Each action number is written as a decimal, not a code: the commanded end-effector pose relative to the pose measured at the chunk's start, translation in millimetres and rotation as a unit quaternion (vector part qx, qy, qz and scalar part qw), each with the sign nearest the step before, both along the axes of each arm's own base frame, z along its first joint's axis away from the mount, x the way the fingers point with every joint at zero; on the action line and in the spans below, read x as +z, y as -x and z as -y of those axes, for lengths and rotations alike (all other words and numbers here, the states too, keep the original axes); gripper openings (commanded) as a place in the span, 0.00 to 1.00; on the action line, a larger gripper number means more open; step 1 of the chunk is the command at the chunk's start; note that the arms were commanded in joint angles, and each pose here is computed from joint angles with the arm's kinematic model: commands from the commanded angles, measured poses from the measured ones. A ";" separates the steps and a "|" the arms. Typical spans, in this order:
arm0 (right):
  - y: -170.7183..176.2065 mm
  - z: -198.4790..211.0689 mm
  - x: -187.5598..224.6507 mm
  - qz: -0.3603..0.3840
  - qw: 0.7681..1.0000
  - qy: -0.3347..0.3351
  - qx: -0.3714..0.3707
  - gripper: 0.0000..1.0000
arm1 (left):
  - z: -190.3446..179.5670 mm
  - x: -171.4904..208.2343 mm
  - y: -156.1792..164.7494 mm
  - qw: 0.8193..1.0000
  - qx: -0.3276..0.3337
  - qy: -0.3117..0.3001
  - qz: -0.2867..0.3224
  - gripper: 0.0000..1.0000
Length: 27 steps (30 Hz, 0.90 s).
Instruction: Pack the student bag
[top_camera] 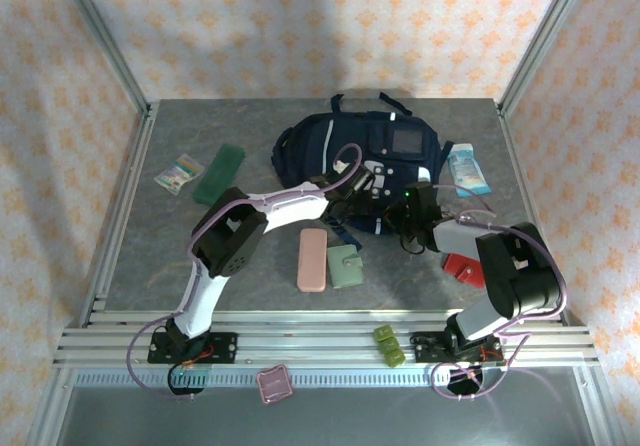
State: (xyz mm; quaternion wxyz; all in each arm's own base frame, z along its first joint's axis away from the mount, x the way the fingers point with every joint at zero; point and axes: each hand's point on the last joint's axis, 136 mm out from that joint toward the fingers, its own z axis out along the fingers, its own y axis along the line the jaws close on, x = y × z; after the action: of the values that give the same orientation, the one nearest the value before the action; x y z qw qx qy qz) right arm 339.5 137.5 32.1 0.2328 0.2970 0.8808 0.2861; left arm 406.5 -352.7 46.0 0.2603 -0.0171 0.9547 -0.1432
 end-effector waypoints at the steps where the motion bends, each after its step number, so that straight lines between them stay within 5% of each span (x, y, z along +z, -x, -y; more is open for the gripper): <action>1: 24.3 4.4 -28.8 -0.056 0.998 0.008 -0.001 0.00 | -26.4 -38.6 4.6 0.996 0.025 -0.080 -0.025 0.52; 4: 24.4 3.9 -30.5 -0.058 0.998 0.007 0.000 0.00 | -28.4 -48.9 6.8 0.995 0.017 -0.094 -0.033 0.51; 8: 26.3 4.0 -34.5 -0.062 0.998 0.007 0.000 0.00 | -35.4 -48.1 5.3 0.993 0.020 -0.114 -0.030 0.25; 13: 29.0 4.5 -38.1 -0.066 0.998 0.006 -0.001 0.00 | -39.0 -29.5 3.1 0.993 0.014 -0.117 -0.014 0.08; 16: 28.2 4.2 -36.8 -0.064 0.998 0.005 -0.002 0.00 | -43.5 -18.3 2.6 0.993 0.014 -0.119 -0.006 0.06; 22: 25.9 2.8 -35.0 -0.062 0.998 0.002 -0.001 0.00 | -15.2 -10.8 14.4 0.998 -0.022 -0.055 -0.023 0.51; 27: 27.2 2.1 -36.3 -0.065 0.998 -0.001 -0.001 0.00 | -3.2 -16.1 18.4 0.996 -0.039 -0.084 -0.021 0.64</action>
State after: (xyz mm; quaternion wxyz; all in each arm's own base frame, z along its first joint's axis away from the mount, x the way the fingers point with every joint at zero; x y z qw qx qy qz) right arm 341.7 140.3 30.2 0.2373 0.2989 0.8745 0.2994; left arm 404.5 -346.5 44.1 0.2662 0.0121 0.9589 -0.0977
